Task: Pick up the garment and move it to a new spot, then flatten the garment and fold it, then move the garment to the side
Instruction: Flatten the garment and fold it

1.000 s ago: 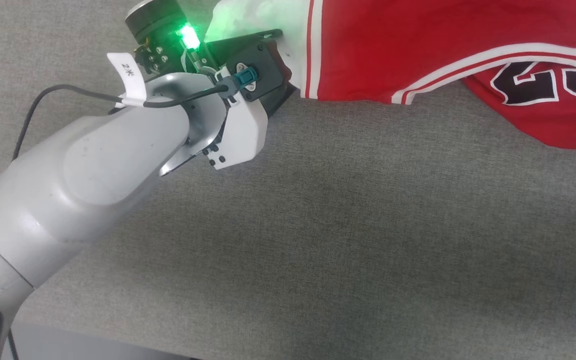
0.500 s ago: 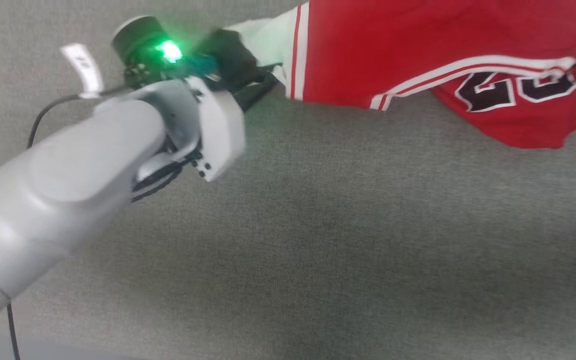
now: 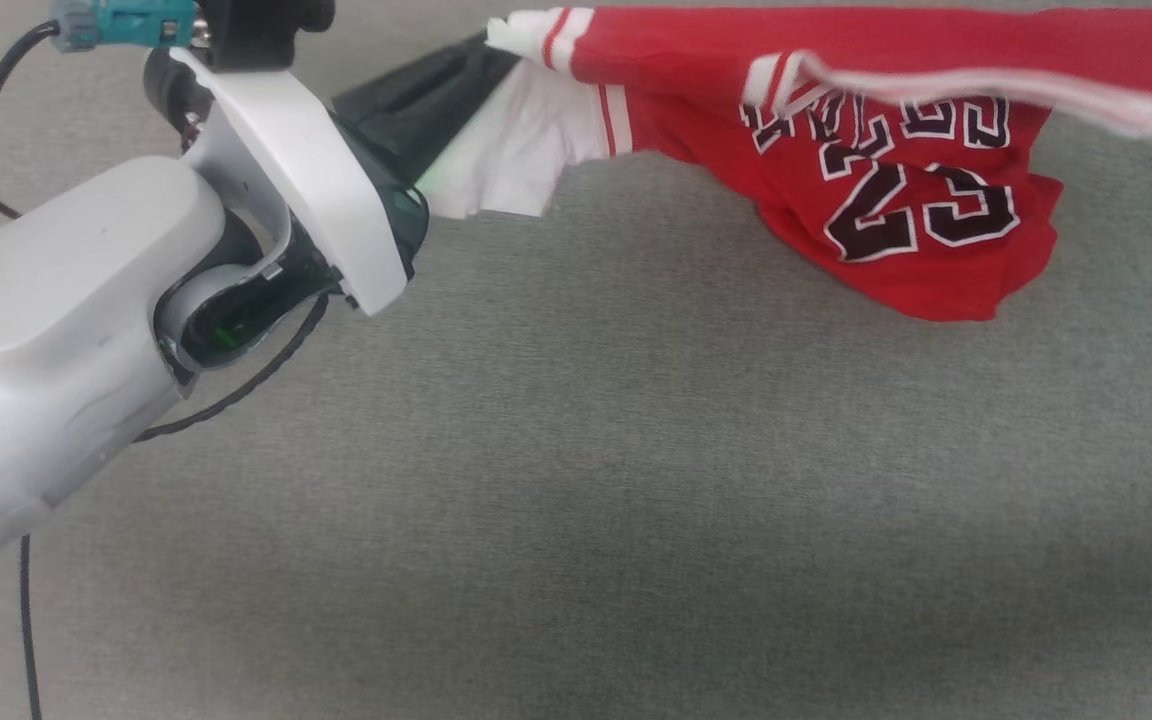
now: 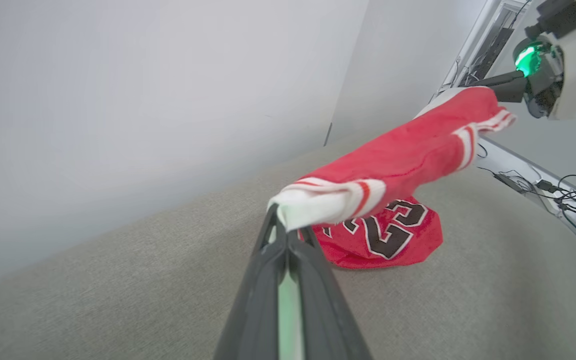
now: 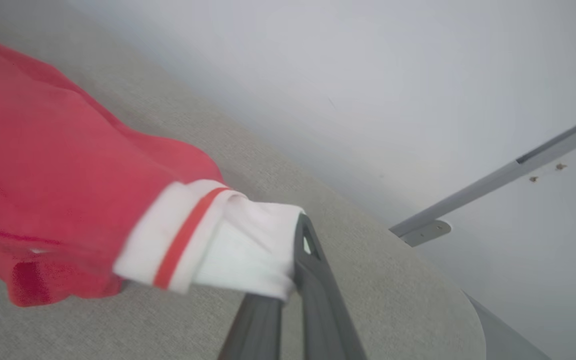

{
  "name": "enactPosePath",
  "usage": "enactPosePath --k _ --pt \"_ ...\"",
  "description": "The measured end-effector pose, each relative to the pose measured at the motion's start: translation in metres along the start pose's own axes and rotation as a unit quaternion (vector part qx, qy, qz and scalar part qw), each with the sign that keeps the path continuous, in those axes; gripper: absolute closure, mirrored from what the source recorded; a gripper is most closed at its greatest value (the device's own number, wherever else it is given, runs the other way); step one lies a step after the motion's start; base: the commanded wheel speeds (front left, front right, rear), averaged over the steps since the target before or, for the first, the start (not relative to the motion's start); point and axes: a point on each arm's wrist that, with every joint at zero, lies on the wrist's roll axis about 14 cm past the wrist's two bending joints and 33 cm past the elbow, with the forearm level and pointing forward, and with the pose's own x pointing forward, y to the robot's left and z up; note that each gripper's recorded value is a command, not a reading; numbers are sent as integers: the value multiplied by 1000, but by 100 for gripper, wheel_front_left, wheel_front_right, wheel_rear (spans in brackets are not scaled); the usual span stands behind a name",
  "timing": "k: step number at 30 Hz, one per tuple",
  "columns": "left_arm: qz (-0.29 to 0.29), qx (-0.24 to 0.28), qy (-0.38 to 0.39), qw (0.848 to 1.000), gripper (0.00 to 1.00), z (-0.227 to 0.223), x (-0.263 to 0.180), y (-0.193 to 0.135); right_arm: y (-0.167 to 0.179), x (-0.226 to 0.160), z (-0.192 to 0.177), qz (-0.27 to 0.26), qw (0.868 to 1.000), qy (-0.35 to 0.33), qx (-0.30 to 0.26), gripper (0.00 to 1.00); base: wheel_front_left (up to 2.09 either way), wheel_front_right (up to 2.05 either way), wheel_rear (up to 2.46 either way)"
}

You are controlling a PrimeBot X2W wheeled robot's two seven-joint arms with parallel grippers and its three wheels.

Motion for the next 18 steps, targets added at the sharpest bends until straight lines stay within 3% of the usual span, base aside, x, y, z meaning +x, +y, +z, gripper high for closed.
enactPosePath --k 3,6,8,13,18 --pt "5 -10 17 1000 100 -10 6 5 -15 0 -11 -23 999 4 27 100 0 0 0" --pt "39 -25 18 999 100 -17 18 27 -19 18 4 -38 994 -46 92 100 0 0 0" --pt "63 -37 -12 997 100 1 32 44 -19 31 17 -47 989 -74 118 100 0 0 0" --pt "121 -59 -132 982 100 79 69 83 -68 36 75 -126 958 -179 184 100 0 0 0" --pt "148 -57 -248 956 100 176 81 95 -116 5 150 -206 907 -313 191 100 0 0 0"
